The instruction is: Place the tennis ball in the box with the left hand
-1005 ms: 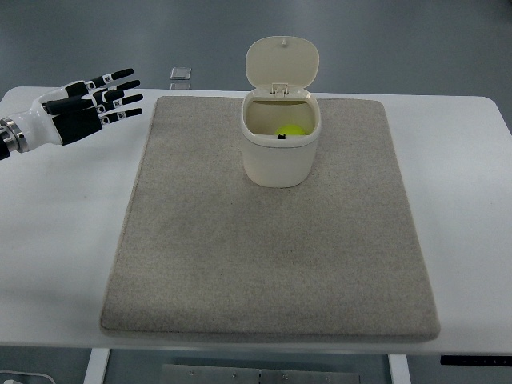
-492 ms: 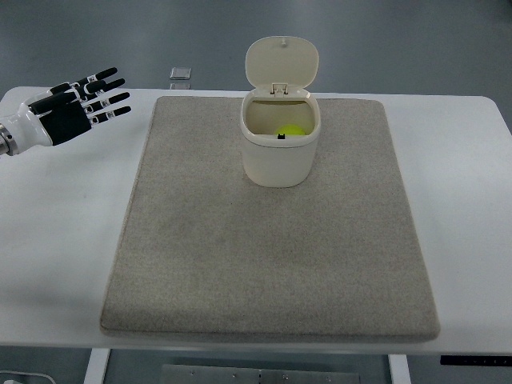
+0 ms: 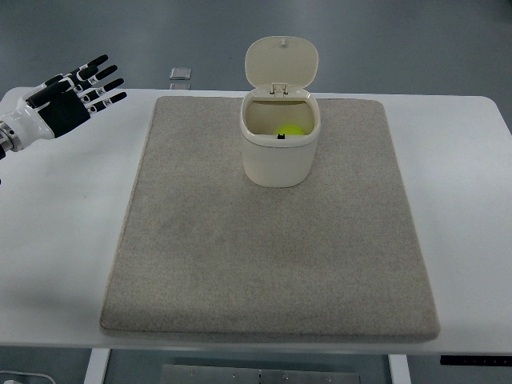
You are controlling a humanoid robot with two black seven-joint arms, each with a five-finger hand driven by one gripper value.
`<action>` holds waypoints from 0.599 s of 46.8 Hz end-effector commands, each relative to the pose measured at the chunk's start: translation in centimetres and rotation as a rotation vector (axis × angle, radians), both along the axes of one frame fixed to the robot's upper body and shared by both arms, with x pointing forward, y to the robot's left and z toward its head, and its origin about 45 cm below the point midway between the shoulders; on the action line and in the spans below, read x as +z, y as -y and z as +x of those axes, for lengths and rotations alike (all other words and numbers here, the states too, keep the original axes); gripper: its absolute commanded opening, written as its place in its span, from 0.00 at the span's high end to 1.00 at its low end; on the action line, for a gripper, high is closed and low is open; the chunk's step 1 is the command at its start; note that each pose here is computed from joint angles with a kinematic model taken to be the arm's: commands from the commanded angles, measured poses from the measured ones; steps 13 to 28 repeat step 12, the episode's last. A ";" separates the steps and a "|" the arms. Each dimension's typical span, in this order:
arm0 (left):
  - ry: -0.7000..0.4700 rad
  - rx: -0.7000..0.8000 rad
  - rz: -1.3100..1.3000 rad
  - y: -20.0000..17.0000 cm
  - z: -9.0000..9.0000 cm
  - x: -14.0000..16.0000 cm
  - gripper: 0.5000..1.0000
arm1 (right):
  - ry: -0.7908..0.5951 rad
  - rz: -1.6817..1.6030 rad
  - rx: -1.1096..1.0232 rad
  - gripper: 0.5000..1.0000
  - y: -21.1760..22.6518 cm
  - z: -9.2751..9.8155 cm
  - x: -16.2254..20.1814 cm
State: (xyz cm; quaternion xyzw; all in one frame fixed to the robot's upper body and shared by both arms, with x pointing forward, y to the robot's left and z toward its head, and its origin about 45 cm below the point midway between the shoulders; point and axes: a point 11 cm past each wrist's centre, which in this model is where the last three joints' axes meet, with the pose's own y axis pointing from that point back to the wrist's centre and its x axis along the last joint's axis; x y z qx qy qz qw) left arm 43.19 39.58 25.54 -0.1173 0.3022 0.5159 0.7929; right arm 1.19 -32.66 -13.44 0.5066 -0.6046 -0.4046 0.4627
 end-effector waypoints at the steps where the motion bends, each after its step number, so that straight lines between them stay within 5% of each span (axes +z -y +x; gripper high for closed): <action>1: 0.002 -0.003 0.000 0.1 0.1 0.1 0.01 | -0.003 -0.001 -0.003 0.12 0.0 -0.2 0.0; 28: 0.002 -0.007 0.000 0.3 0.1 0.1 0.01 | -0.009 -0.004 -0.014 0.12 0.1 -0.7 0.0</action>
